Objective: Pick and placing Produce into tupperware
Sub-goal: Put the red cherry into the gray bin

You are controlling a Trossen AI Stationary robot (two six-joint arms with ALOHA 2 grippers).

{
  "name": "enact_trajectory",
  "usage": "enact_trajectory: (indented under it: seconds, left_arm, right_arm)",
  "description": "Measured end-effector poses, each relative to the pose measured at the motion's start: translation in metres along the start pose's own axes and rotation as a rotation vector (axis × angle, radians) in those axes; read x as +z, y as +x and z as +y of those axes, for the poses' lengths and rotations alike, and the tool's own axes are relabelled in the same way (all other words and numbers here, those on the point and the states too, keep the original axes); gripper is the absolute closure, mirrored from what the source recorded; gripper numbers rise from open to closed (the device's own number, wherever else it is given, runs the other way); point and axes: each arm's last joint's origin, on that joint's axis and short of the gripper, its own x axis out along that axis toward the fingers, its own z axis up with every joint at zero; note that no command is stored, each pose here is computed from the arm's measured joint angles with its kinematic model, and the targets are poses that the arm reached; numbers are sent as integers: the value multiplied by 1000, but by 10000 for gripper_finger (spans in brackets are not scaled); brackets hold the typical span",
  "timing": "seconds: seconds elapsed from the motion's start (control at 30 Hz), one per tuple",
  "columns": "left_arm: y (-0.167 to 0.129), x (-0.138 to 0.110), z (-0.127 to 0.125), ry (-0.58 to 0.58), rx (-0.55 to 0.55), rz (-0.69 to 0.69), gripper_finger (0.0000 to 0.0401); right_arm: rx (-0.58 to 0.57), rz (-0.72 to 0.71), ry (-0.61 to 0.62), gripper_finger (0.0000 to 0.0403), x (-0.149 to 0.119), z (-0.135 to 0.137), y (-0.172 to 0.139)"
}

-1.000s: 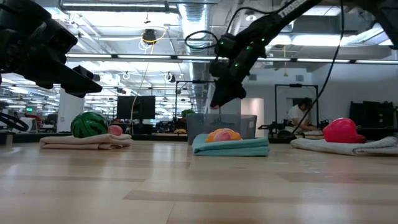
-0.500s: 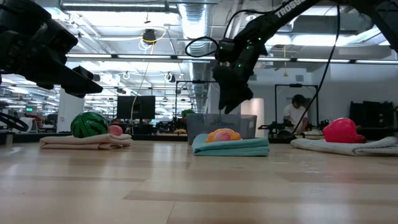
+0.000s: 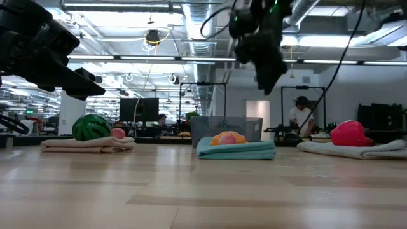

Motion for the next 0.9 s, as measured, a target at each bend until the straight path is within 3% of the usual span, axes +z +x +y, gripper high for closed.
enact_trajectory:
  seconds: [0.27,0.47,0.9]
  left_arm:
    - [0,0,0,4,0,0,177]
    - [0,0,0,9,0,0,177]
    - [0,0,0,-1,0,0,177]
  right_arm:
    - [-95,12,-37,170,-50,68,-21]
    - [-231,58,-44,179,-85,98,7]
    - [-495,64,67,206,-128,142,69]
